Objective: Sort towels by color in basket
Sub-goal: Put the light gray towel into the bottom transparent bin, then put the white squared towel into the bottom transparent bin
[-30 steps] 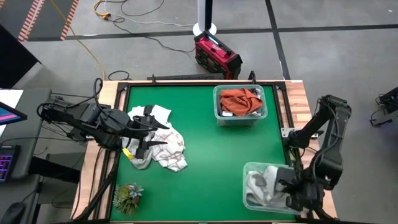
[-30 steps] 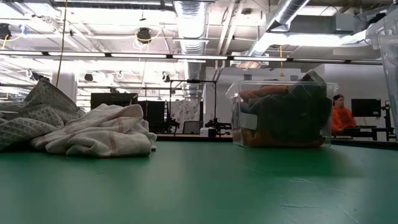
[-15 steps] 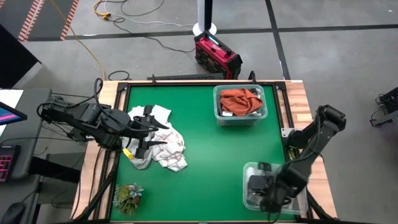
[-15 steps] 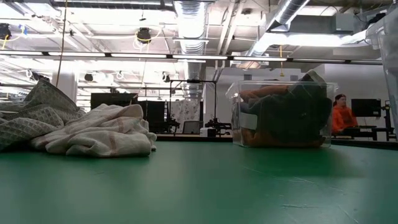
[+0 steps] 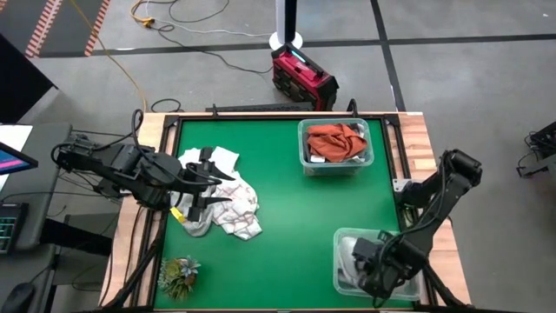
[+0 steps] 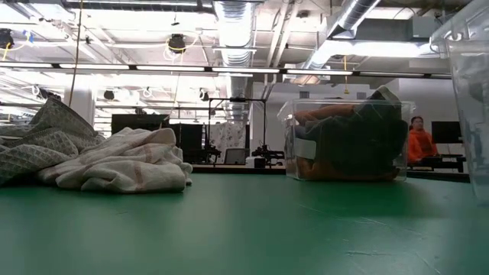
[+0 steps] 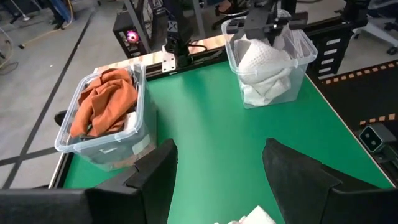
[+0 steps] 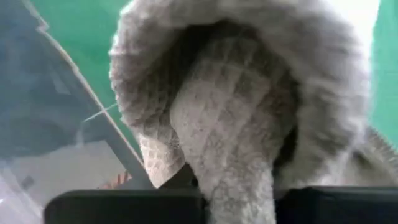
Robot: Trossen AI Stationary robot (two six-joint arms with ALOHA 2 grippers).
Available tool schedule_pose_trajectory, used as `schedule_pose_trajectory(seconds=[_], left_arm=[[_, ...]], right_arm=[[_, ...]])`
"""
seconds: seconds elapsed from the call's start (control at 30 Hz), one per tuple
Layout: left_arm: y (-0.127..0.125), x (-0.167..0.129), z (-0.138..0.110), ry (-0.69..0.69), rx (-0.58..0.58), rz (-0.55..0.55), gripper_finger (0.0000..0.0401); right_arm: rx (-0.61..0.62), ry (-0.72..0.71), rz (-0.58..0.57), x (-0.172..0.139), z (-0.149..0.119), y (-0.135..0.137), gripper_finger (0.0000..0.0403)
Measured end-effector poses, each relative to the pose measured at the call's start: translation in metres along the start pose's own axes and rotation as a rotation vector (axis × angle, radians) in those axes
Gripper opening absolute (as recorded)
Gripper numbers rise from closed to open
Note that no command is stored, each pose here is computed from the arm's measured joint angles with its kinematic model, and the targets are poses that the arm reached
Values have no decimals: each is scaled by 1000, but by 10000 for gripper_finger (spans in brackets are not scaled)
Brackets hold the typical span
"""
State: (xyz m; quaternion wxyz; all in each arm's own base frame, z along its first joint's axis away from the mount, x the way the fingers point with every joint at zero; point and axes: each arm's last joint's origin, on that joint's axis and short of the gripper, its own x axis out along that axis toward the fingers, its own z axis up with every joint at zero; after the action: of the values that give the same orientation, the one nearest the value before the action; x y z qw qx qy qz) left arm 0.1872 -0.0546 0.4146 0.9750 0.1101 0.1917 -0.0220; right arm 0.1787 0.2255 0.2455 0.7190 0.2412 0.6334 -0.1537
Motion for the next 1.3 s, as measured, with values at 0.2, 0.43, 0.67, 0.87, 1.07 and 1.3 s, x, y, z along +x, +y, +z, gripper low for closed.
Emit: schedule_pose_trajectory(seconds=[0.2, 0.43, 0.67, 0.87, 1.07, 1.3], left_arm=[[0, 0, -1, 10, 1, -1, 225], [-1, 0, -3, 26, 20, -10, 225], [-2, -1, -16, 159, 73, -30, 225], [-10, 11, -46, 346, 16, -106, 225], [-20, 42, -92, 515, 41, -48, 225], [-22, 84, -135, 728, 173, 51, 225]], right_arm=[[32, 14, -82, 25, -3, 3, 139], [93, 119, -25, 2, 9, -2, 249], [210, 117, 166, -67, 18, -15, 275], [157, -258, 231, -98, 38, -31, 275], [-49, -859, -73, -100, 78, -36, 276], [-106, -1018, -275, -76, 144, -20, 276]])
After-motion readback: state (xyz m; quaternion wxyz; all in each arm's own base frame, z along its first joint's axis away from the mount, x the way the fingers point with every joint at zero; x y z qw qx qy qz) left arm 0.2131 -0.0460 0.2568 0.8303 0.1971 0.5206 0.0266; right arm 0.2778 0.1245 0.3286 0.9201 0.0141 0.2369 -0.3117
